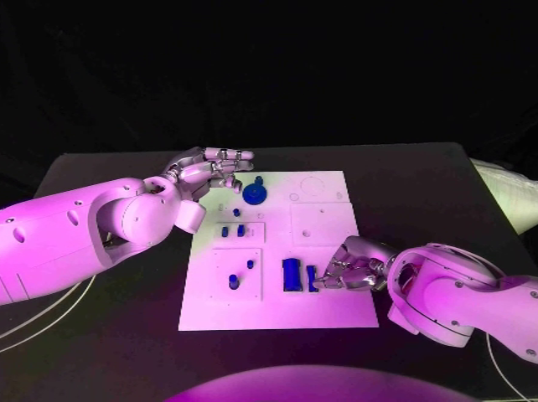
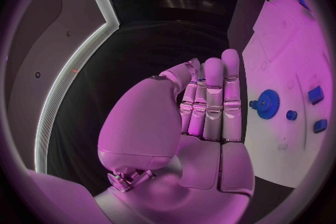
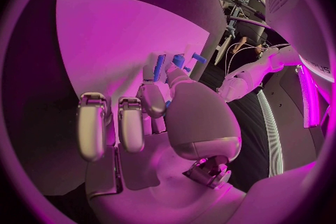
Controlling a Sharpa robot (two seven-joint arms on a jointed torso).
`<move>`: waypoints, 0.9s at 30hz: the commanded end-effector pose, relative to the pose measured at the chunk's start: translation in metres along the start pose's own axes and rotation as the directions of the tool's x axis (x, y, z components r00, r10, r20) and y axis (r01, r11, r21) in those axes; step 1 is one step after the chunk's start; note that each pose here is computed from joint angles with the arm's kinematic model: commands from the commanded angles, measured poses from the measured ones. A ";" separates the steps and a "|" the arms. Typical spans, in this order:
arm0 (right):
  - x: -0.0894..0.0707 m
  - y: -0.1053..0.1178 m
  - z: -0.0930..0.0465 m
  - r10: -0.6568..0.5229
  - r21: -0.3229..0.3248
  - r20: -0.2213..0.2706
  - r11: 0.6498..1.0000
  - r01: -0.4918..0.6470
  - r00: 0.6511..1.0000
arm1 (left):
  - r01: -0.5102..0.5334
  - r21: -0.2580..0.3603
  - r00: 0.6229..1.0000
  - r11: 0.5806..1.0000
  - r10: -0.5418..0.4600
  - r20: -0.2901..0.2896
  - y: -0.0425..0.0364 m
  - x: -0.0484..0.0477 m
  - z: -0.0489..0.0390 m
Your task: Assemble the parts on the task board
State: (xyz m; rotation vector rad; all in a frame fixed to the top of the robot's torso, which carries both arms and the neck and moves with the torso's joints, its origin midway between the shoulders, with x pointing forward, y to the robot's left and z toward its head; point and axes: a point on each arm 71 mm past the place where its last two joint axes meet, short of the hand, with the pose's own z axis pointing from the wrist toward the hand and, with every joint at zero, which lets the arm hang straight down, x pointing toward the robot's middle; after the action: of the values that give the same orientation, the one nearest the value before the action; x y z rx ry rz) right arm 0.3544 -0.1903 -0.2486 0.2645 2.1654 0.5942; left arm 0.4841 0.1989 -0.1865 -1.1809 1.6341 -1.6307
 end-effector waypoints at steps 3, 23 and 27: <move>-0.024 0.003 -0.001 0.075 -0.070 0.059 0.995 -0.070 0.995 | 0.000 0.006 1.000 1.000 0.000 -0.018 0.0003 0.0018 0.0004; -0.140 -0.018 0.059 0.734 -0.422 0.152 0.654 -0.628 0.662 | 0.017 0.105 0.969 0.994 -0.043 0.245 0.0072 -0.0354 0.0045; -0.149 -0.022 0.075 0.796 -0.453 0.121 0.576 -0.681 0.593 | 0.001 0.143 0.949 0.990 -0.046 0.312 0.0113 -0.0424 0.0070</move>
State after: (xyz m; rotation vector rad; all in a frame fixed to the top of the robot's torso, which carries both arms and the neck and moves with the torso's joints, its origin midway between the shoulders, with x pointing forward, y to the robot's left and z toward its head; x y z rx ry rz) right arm 0.5024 -0.2434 -0.1991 0.9382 1.6006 1.1412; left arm 0.5048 0.2237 -0.2088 -1.2985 1.4244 -1.4900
